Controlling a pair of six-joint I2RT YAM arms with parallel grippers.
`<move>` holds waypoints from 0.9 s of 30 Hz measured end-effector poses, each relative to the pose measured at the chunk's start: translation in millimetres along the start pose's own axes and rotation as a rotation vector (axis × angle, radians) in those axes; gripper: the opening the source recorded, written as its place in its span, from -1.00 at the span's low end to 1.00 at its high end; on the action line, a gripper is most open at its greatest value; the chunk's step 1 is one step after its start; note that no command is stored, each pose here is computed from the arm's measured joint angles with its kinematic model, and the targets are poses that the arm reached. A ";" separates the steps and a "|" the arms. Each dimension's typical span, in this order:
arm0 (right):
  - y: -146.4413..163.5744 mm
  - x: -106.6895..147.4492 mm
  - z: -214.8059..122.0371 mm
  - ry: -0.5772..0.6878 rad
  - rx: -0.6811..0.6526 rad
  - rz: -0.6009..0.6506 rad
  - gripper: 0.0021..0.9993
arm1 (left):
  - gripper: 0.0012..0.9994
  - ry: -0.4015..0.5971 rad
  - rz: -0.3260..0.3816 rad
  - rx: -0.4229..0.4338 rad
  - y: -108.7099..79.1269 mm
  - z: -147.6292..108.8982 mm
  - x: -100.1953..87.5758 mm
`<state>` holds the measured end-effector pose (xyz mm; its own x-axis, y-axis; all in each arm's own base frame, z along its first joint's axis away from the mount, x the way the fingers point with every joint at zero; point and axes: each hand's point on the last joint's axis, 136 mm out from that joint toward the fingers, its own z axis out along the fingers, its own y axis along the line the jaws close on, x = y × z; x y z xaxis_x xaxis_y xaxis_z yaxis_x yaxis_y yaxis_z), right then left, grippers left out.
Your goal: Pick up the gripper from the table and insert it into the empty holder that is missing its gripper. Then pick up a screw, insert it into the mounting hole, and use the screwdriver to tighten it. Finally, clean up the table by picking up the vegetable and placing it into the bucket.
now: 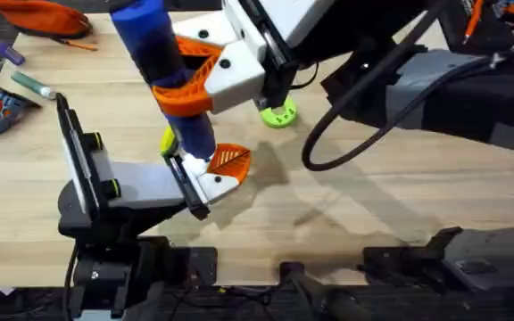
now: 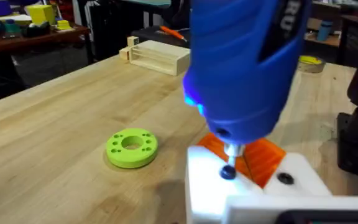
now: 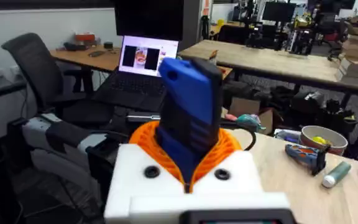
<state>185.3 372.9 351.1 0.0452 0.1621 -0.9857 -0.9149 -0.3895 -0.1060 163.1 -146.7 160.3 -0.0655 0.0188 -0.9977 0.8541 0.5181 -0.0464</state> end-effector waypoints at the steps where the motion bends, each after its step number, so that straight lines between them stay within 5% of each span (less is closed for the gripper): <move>1: 0.0 0.0 0.0 0.000 0.000 0.000 -0.96 | -0.99 0.000 0.000 0.000 0.0 0.0 -0.1; 27: 2.8 0.2 3.5 -0.001 -0.010 -0.016 -0.96 | -0.99 0.000 0.000 0.000 0.0 0.0 0.0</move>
<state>181.3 375.0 351.1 0.0593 0.1696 -0.9837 -0.9101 -0.3956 -0.1230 163.1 -146.7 160.3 -0.0654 0.0188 -0.9977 0.8541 0.5181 -0.0462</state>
